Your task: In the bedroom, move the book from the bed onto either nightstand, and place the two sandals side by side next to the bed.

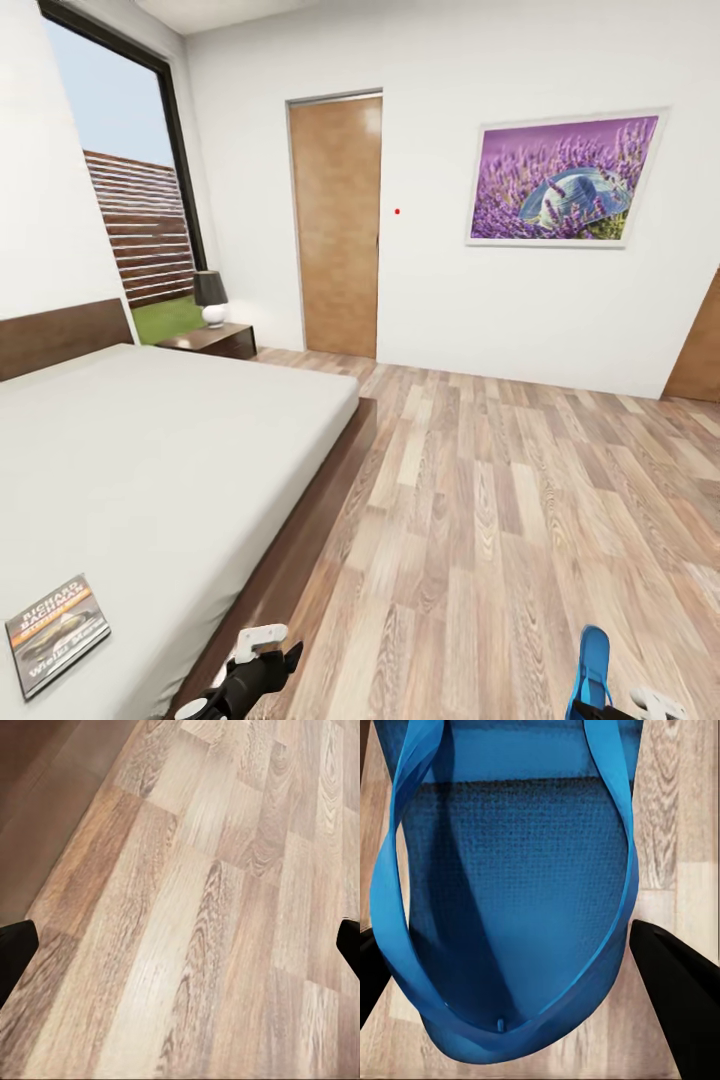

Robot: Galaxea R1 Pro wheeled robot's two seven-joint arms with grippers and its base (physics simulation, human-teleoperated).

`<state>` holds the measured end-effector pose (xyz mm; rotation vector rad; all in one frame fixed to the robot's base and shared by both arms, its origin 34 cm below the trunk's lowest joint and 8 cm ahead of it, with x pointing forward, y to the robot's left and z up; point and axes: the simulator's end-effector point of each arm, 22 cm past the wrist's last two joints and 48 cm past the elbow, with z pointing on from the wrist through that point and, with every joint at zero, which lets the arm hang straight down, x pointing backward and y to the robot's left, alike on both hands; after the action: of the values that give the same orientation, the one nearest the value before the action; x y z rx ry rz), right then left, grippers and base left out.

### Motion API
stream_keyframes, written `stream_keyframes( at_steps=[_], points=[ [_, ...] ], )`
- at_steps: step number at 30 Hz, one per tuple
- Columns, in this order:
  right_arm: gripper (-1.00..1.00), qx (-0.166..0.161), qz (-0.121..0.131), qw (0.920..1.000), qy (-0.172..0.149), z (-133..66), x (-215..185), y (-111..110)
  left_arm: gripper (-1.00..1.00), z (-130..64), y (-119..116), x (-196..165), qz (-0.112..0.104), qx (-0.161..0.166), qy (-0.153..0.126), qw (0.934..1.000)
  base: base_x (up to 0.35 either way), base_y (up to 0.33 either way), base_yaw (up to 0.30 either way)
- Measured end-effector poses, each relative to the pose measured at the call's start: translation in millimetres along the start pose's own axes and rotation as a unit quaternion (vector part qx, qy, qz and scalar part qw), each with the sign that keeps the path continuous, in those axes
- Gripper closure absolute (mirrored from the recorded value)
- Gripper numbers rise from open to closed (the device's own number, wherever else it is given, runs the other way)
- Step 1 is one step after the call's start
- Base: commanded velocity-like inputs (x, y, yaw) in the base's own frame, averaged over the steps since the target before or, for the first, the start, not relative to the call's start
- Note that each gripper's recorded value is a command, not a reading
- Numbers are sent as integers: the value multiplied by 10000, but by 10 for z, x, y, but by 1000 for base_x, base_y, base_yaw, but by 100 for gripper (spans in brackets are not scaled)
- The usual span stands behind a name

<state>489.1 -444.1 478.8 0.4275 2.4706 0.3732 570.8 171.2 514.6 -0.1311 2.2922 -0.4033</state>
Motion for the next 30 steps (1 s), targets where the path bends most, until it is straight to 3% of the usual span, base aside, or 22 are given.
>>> stream_keyframes(
  at_steps=[15,30],
  points=[
    [100,-3,1,10000,-3,-2,0,3,-100,-2,-6,0,7,6,0,10000,-118,0,0],
    [100,-4,8,10000,-5,-205,-176,116,-100,-161,-97,-222,5,1,8,10000,-2,0,0]
  ],
)
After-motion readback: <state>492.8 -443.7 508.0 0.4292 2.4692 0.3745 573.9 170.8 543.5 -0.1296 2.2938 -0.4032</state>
